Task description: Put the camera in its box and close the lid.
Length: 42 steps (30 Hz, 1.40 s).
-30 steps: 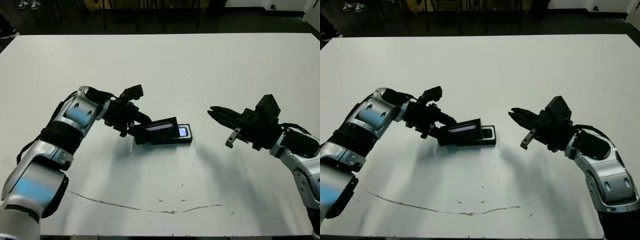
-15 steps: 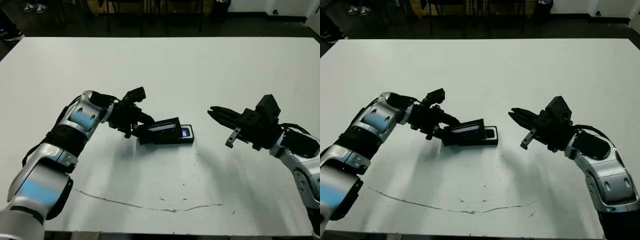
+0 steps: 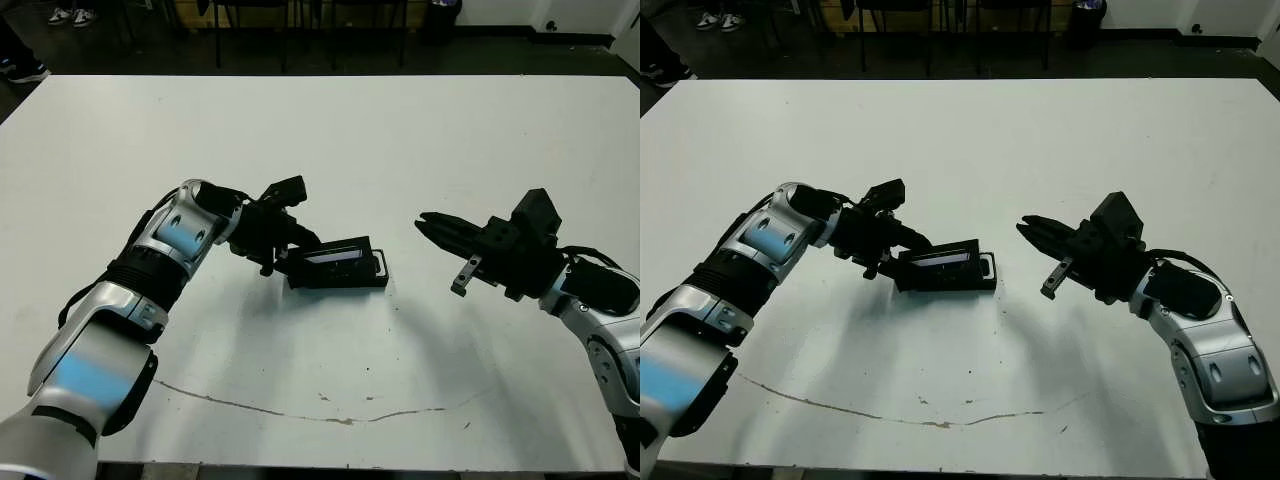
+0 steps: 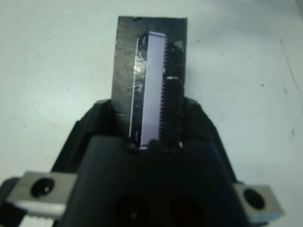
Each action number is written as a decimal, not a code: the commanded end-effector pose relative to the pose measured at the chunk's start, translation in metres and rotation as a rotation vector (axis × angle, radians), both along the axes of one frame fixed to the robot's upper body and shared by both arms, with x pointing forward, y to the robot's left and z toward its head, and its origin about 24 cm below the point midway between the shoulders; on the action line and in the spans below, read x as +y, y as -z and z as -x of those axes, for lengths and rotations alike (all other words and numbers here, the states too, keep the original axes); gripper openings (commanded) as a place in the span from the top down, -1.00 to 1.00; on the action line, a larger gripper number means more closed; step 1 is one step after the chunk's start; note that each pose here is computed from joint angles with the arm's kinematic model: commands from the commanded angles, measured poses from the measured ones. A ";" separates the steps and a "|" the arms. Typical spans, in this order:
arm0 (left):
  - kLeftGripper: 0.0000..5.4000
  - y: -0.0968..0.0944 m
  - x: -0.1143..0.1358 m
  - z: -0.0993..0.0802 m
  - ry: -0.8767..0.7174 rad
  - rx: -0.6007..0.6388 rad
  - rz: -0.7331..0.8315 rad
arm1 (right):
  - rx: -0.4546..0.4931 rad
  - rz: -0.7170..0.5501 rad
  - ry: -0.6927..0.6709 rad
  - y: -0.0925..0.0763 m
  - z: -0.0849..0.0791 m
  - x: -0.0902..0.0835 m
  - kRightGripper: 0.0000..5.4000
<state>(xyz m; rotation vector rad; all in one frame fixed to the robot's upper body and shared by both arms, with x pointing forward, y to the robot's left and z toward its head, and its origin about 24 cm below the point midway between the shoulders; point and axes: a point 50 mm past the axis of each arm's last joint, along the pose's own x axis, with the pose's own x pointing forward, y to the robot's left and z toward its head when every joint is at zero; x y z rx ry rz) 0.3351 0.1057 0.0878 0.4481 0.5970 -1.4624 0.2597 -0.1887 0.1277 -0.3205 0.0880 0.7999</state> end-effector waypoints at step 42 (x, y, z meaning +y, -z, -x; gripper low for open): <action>0.05 0.059 -0.032 0.020 -0.025 0.205 -0.137 | 0.024 -0.035 0.040 0.003 0.003 -0.005 1.00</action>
